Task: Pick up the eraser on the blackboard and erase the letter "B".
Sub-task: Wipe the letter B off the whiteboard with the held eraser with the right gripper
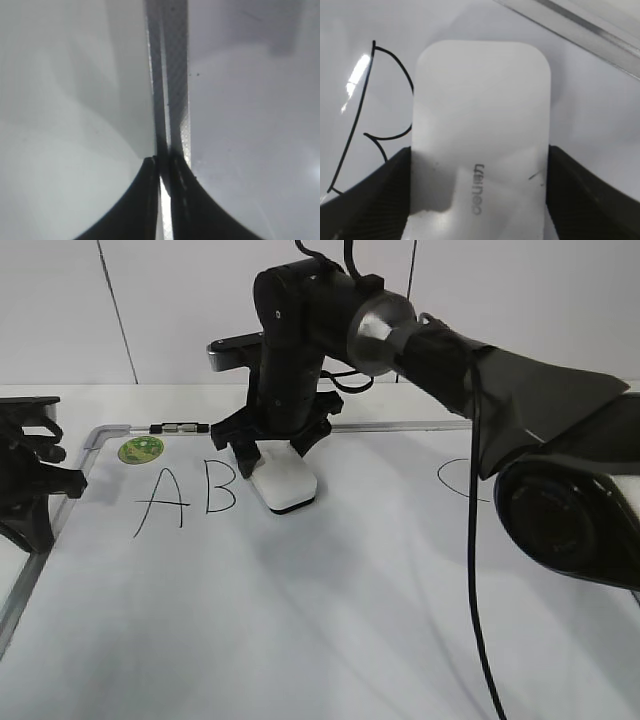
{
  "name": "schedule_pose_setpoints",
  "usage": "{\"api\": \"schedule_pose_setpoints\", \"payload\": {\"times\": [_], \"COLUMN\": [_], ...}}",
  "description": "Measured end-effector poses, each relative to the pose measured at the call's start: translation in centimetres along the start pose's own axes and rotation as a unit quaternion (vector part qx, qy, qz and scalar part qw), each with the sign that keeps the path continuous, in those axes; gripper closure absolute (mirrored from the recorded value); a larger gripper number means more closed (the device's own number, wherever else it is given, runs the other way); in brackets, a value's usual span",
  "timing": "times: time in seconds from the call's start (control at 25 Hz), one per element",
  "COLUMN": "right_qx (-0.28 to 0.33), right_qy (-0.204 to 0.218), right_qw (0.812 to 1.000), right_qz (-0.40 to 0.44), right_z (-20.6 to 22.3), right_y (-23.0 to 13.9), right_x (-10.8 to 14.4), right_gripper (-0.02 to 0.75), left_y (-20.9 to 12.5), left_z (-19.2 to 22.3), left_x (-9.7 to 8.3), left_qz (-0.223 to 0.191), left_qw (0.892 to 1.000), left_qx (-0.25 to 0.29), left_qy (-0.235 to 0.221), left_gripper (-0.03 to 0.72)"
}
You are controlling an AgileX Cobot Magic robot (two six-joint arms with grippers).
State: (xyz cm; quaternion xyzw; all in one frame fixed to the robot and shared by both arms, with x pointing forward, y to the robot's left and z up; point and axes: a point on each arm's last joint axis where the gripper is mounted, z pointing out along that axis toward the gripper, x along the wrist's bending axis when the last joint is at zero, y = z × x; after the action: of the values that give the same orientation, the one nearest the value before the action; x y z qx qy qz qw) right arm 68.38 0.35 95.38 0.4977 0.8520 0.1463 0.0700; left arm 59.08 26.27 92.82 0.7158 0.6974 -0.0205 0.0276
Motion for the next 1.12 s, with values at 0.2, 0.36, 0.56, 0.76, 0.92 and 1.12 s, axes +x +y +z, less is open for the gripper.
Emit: {"api": "schedule_pose_setpoints", "payload": {"times": [0.2,0.36,0.56,0.76,0.92,1.12], "right_qx": [0.0,0.0,0.0,-0.001,-0.001,0.0], "right_qy": [0.0,0.0,-0.005,-0.006,-0.007,-0.007], "right_qw": [1.0,1.0,1.0,1.0,1.0,1.0], "right_qz": [0.0,0.001,0.003,0.004,0.006,0.007], "right_z": [0.0,0.0,0.0,0.0,0.0,0.04], "right_y": [0.0,0.01,0.02,0.02,0.02,-0.01], "right_x": [0.0,-0.12,-0.2,-0.22,-0.24,-0.24], "right_gripper": [0.142,0.103,0.079,0.079,0.083,0.095], "left_y": [0.0,0.0,0.0,0.0,0.0,0.0], "left_z": [0.0,0.0,0.0,0.0,0.0,0.0], "left_x": [0.0,0.0,0.0,0.0,0.0,0.0], "left_qz": [0.0,0.0,0.0,0.0,0.0,0.0], "left_qw": [1.0,1.0,1.0,1.0,1.0,1.0], "left_qx": [0.0,0.0,0.0,0.0,0.0,0.0], "left_qy": [0.0,0.0,0.0,0.0,0.0,0.0], "left_gripper": [0.669,0.669,0.669,0.669,0.669,0.669]}}
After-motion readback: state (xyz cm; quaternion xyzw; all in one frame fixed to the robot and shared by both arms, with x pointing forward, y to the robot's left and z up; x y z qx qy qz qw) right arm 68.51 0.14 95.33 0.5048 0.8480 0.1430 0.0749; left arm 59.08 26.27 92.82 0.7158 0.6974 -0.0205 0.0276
